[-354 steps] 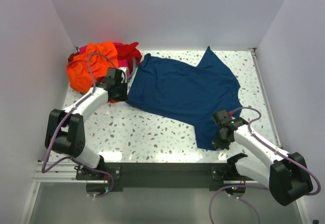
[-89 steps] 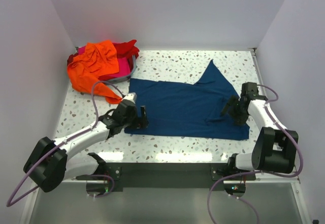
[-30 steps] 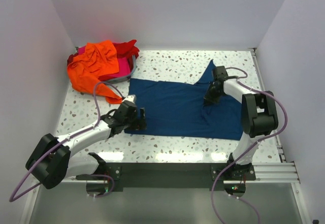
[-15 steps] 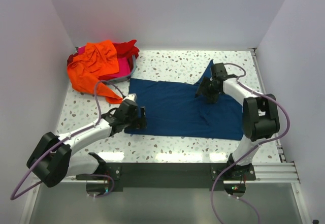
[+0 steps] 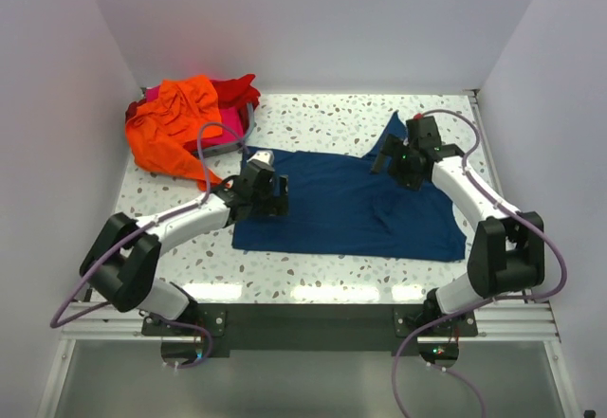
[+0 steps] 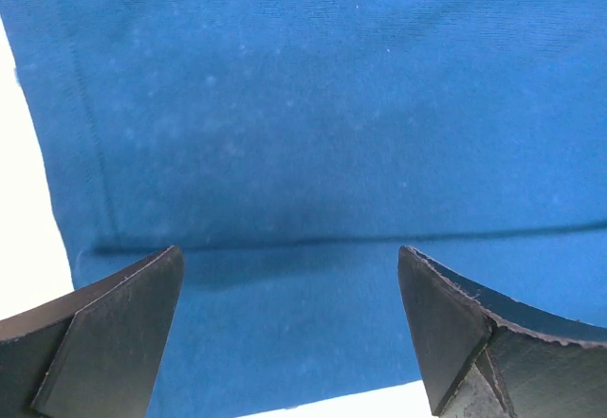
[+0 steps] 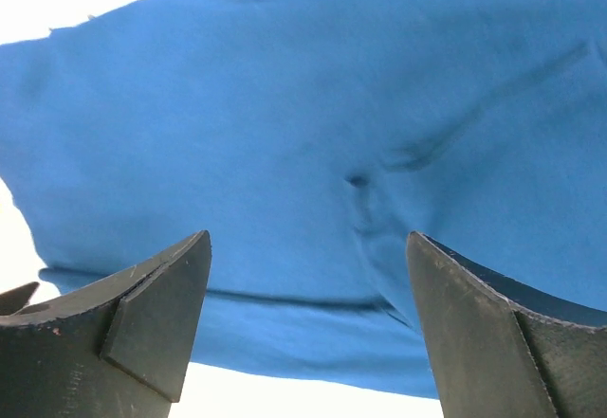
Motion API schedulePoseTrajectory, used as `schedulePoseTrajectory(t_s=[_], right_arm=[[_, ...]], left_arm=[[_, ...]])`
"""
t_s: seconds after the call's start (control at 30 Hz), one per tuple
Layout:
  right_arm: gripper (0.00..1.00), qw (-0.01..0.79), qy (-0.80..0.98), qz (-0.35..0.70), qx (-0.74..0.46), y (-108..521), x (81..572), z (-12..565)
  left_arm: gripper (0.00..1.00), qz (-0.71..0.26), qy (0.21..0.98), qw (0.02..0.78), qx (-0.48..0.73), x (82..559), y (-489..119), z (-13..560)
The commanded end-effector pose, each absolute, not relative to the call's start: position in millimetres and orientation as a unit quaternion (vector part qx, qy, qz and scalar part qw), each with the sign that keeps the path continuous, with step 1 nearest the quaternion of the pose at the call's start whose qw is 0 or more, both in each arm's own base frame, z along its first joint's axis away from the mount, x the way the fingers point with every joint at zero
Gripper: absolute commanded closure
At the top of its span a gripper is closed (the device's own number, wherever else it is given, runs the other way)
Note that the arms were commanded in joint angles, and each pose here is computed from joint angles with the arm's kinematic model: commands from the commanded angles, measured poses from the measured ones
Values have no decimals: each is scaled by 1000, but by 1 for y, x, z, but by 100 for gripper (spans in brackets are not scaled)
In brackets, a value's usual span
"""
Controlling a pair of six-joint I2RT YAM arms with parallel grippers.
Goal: Fold and stack the t-shirts
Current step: Fold the tshirt
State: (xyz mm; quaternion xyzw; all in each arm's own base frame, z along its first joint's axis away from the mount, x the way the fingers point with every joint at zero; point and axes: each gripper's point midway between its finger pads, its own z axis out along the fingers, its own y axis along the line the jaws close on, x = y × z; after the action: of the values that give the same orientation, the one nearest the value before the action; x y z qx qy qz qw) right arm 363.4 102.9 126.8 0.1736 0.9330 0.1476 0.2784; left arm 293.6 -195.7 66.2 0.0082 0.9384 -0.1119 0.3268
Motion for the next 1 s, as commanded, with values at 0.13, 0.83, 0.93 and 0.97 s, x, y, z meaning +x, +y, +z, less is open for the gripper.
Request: schedulePoseTrajectory(t_s=[0.13,0.83,0.93,0.97], right_arm=[[11,230,953,115,162,93,334,74],[7,87,974,39,207,65,217,-5],[7,78,973,37,212,62,199,-6],[7,78,973,37,214,62,196,-5]], left_arm=[[0,-127,930,343,29,315,-215,55],[0,-146,947,286,10,247,-186,-16],[0,-146,948,282,2,234,-177,-22],[0,-149,948,280,-2,230,-175,-22]])
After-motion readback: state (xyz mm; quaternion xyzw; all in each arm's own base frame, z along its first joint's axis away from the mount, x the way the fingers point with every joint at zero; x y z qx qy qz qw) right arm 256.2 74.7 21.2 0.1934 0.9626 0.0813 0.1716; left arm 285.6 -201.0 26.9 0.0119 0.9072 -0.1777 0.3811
